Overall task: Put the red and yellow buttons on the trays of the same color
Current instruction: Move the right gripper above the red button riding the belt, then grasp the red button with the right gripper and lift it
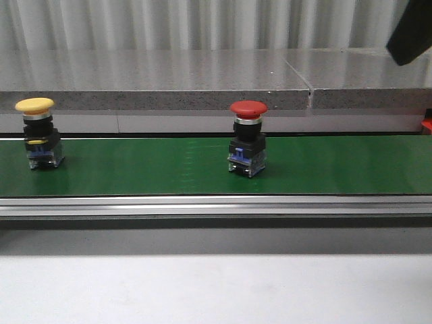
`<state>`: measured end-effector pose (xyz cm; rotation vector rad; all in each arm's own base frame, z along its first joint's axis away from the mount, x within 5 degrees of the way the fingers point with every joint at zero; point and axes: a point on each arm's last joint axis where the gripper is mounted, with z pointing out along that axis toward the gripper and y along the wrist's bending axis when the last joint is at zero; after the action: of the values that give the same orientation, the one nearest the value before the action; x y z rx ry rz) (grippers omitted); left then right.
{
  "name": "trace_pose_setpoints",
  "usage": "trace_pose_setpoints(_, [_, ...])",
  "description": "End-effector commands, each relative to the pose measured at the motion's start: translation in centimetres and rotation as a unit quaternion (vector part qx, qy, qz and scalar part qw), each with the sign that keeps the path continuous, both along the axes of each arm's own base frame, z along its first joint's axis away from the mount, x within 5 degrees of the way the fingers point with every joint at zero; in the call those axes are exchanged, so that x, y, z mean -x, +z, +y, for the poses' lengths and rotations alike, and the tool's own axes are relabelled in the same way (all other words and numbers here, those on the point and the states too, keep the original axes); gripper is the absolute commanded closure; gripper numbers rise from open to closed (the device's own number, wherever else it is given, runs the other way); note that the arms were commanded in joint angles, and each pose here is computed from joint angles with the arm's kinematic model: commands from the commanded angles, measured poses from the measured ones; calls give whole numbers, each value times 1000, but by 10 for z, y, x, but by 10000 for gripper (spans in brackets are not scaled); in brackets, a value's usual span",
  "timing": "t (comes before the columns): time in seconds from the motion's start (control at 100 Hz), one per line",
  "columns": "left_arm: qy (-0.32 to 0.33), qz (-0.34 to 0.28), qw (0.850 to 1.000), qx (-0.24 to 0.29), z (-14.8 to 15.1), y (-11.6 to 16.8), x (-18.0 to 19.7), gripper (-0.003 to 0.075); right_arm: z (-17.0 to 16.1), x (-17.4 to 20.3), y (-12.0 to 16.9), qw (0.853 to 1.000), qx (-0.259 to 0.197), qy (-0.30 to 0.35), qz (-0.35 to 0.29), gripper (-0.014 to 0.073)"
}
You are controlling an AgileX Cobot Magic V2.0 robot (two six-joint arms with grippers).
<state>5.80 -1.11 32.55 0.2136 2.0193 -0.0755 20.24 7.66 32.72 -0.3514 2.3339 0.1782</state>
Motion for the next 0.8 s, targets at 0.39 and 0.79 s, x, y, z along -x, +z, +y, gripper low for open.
trace_pose_setpoints(0.39, [-4,-41,999,9,-1,13,-2,741,49,-73,11,986,28,133,97,-50])
trace_pose_setpoints(0.79, [-4,-41,999,9,-1,13,-2,741,72,-126,-16,976,59,175,116,-25])
